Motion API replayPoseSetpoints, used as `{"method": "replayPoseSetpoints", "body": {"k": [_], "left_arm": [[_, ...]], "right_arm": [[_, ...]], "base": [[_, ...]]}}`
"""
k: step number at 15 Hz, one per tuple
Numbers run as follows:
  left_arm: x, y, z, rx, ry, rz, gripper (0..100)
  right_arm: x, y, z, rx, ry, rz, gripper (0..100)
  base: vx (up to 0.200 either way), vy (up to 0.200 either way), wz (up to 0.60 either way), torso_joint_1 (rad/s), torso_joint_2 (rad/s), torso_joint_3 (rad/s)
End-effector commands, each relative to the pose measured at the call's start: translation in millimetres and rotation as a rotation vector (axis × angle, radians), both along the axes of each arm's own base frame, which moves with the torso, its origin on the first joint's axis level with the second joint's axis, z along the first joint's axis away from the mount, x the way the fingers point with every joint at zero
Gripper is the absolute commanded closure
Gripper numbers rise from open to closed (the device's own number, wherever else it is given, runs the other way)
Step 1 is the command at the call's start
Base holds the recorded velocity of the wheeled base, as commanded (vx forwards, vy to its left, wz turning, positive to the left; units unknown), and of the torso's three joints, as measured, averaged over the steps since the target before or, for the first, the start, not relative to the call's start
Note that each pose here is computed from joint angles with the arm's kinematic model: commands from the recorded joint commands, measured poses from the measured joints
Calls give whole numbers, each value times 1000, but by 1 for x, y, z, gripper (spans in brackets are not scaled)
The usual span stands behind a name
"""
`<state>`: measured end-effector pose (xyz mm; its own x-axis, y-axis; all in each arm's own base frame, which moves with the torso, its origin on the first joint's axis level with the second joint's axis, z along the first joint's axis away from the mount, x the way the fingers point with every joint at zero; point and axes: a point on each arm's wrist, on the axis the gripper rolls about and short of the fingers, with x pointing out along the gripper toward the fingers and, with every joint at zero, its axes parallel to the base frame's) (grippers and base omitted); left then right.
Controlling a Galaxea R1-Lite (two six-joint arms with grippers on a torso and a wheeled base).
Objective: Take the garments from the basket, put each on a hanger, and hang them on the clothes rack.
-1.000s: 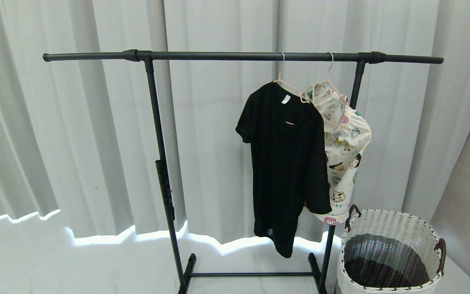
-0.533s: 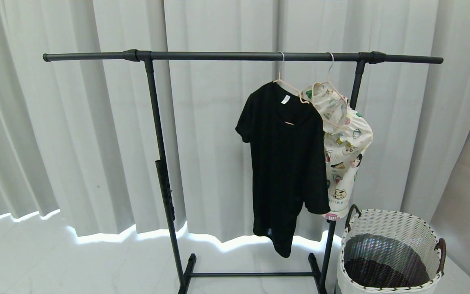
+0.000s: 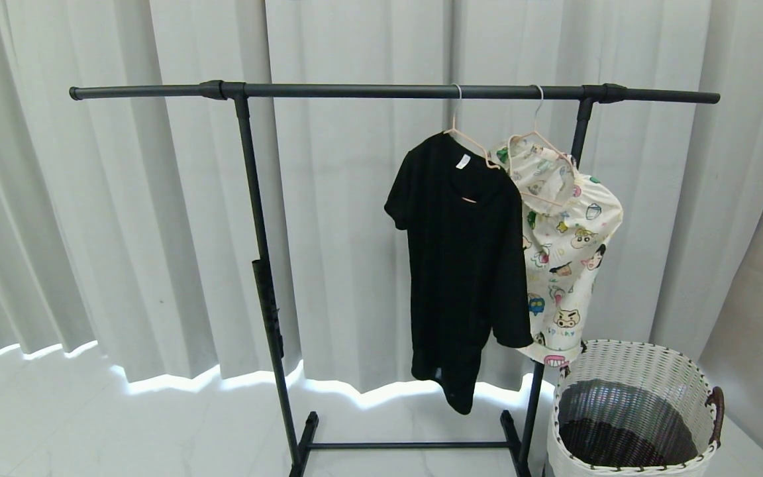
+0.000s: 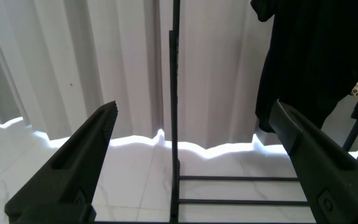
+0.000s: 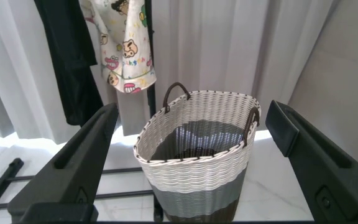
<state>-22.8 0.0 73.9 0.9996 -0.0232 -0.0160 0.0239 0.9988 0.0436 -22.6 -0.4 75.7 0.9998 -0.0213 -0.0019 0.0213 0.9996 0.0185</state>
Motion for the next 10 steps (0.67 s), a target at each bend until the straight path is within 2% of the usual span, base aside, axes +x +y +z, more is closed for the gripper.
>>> {"method": "replayPoseSetpoints", "body": {"k": [1, 10], "left_arm": [[0, 0, 0, 1, -1, 0, 0], [0, 0, 0, 1, -1, 0, 0]], "right_arm": [[0, 0, 0, 0, -2, 0, 0], [0, 0, 0, 0, -2, 0, 0]], "base": [[0, 0, 0, 0, 0, 0], [0, 0, 0, 0, 0, 0]]}}
